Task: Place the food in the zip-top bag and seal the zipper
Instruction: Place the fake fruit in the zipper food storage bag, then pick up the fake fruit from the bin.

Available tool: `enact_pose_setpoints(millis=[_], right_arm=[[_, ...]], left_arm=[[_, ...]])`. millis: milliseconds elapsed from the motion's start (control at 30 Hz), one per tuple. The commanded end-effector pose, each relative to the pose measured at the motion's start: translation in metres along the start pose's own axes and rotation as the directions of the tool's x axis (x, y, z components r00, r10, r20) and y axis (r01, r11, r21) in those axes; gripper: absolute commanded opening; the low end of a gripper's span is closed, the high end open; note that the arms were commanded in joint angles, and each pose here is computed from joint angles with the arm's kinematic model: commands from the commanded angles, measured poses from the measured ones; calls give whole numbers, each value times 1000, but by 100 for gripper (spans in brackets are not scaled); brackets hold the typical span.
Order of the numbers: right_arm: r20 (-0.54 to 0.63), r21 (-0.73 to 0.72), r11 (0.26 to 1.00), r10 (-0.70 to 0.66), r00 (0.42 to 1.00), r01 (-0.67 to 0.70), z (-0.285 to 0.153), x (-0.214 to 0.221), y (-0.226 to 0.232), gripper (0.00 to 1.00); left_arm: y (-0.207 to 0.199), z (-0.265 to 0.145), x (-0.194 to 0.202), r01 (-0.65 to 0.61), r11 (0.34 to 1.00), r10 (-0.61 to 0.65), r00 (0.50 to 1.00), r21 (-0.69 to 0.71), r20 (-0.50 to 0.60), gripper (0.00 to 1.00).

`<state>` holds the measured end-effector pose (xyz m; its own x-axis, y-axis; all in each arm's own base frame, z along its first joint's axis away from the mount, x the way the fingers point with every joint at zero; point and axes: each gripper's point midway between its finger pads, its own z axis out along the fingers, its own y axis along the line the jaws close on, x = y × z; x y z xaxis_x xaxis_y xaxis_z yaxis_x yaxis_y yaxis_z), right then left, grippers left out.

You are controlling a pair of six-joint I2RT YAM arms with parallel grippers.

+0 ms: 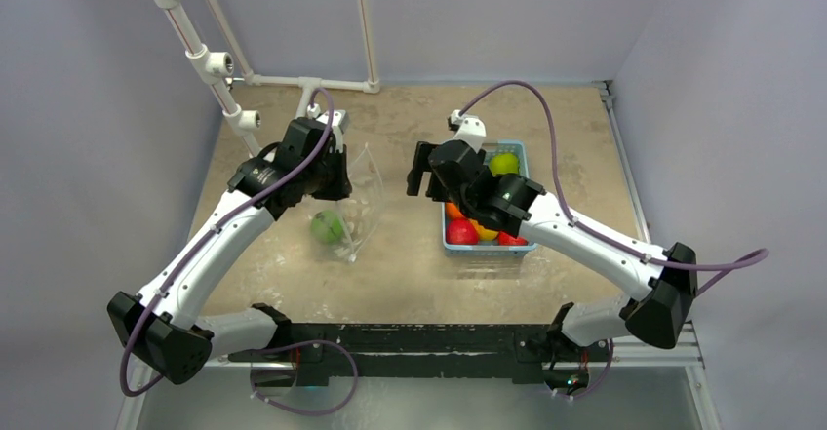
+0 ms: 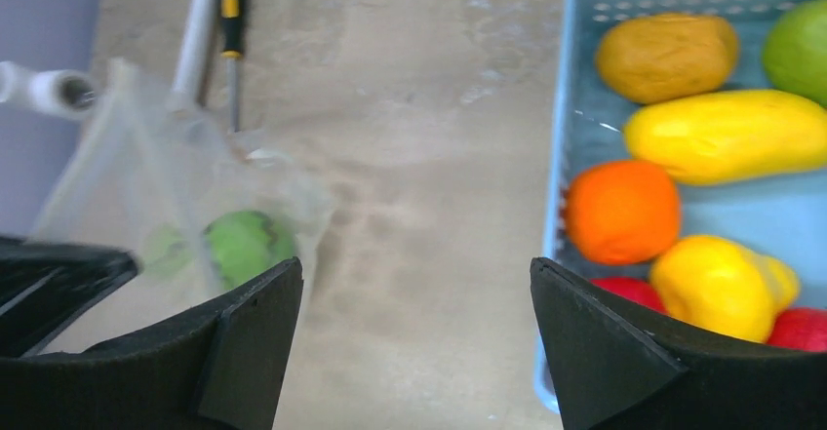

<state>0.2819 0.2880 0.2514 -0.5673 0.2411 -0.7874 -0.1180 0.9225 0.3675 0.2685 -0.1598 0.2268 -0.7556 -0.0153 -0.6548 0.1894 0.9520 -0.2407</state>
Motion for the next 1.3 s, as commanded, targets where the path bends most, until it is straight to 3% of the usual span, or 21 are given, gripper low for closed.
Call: enact_pose_setpoints(millis=[0,500,1267], right_arm=[[-25,174,984,35,999,-30,10,6,-54,87],[-93,285,958,51,994,-22,54,25,-129,83],[-224,270,962,22,974,40,105,78,-157,82]], left_arm=[[-8,-12,-14,11,999,-13,998,34,58,0],[-3,-11,-14,-2,1000,1,998,8,62,0],[1,-9,-12,-20,1000,20,998,-8,59,0]])
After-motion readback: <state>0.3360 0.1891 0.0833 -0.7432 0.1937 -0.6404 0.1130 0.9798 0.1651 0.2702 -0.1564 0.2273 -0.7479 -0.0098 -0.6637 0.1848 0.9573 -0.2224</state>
